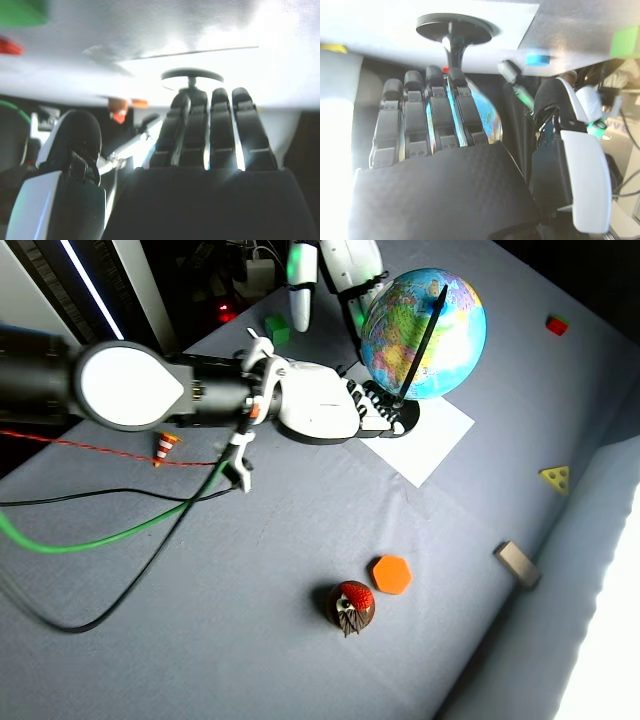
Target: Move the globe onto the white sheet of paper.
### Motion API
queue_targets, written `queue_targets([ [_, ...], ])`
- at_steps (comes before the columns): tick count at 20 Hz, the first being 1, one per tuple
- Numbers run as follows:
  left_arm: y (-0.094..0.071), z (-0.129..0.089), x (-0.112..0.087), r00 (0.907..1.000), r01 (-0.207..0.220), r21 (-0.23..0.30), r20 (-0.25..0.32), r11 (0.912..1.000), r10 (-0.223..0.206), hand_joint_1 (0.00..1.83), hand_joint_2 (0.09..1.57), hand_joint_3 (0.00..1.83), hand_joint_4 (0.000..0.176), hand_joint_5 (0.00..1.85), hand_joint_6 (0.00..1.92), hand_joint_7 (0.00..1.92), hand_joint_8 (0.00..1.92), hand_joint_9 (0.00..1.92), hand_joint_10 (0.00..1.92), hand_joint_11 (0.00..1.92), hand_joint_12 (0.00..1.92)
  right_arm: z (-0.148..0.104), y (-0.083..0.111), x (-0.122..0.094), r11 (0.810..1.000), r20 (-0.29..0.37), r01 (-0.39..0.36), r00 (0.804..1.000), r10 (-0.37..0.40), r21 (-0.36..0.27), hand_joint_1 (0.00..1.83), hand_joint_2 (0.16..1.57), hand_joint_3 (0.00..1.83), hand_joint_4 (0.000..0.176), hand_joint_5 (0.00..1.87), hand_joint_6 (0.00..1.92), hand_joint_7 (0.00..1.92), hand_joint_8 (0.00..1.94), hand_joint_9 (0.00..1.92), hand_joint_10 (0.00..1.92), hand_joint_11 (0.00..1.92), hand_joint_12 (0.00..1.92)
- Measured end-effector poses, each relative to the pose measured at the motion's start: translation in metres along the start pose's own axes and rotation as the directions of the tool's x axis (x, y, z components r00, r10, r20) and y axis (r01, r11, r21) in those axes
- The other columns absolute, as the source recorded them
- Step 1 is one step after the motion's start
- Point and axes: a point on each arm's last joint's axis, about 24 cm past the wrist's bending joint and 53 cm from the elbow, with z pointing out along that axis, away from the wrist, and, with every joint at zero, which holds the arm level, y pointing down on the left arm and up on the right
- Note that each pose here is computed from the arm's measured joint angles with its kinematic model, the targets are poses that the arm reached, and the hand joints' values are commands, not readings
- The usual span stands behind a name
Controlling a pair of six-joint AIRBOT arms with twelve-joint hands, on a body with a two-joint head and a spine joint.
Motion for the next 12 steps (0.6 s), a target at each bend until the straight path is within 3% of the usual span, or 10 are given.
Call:
queue_targets([
  [7,-0.046,-0.009,0.033,0.9923,0.086,0.008,-0.09,0.9962,-0.085,0.0,1.21,0.0,0.0,0.0,0.0,0.0,0.0,0.0,0.0,0.0,0.0,-0.066,-0.012,0.001,0.999,0.002,0.004,1.0,-0.004,0.053,0.0,1.16,0.0,0.0,0.13,0.0,0.18,0.0,0.13,0.0,0.0,0.11],
  [12,-0.079,-0.011,0.078,0.973,0.068,-0.022,-0.22,0.9974,-0.071,0.0,1.21,0.0,0.0,0.0,0.0,0.0,0.0,0.0,0.0,0.0,0.0,-0.102,-0.013,0.003,0.996,0.007,-0.023,1.0,0.022,0.084,0.0,1.16,0.0,0.0,0.15,0.01,0.18,0.0,0.14,0.0,0.0,0.13],
])
